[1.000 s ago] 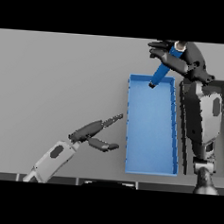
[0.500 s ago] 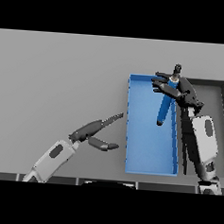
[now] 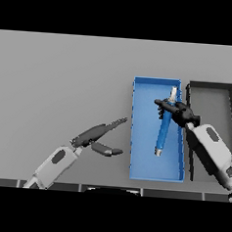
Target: Pick up the blue pipe and place it into the blue bin.
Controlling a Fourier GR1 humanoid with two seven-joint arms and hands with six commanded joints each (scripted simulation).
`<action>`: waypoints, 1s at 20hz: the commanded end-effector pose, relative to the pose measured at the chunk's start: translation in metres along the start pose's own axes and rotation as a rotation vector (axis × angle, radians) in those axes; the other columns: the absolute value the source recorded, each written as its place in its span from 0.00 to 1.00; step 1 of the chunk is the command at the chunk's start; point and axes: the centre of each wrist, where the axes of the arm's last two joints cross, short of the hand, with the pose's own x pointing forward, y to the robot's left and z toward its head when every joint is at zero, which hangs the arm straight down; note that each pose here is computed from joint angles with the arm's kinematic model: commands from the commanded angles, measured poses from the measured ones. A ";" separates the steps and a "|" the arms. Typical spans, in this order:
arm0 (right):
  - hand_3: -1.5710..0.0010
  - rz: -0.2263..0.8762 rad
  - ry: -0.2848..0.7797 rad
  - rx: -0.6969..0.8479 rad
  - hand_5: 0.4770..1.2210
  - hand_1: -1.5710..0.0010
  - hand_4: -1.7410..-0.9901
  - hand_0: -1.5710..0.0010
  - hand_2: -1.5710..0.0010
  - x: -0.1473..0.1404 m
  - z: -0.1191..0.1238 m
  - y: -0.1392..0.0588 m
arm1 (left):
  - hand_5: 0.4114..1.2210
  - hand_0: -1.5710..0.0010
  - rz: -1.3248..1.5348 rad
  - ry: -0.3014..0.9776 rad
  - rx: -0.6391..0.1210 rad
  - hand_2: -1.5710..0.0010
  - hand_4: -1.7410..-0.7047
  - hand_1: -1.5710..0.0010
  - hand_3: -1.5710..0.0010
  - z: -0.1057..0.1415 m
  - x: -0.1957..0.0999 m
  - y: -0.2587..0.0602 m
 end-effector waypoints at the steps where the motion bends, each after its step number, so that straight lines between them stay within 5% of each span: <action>1: 0.77 0.056 0.016 0.016 0.89 0.70 0.61 0.66 0.71 0.001 0.001 0.002 | 0.05 1.00 0.004 0.001 0.005 1.00 0.82 1.00 1.00 0.001 0.000 0.002; 5: 0.90 0.204 0.049 -0.013 0.60 0.88 0.77 0.86 0.88 -0.001 -0.002 0.007 | 0.05 1.00 0.017 -0.001 -0.006 1.00 0.82 1.00 1.00 -0.001 0.003 0.001; 11: 0.97 0.335 0.030 -0.063 0.35 0.97 0.82 0.96 0.97 -0.012 -0.013 0.008 | 0.06 1.00 0.022 -0.001 -0.013 1.00 0.80 1.00 1.00 -0.001 0.001 -0.004; 20: 1.00 0.345 0.013 -0.066 0.26 0.99 0.82 0.99 0.99 -0.009 -0.013 0.003 | 0.07 1.00 0.023 -0.011 -0.003 1.00 0.79 1.00 1.00 -0.001 -0.002 0.001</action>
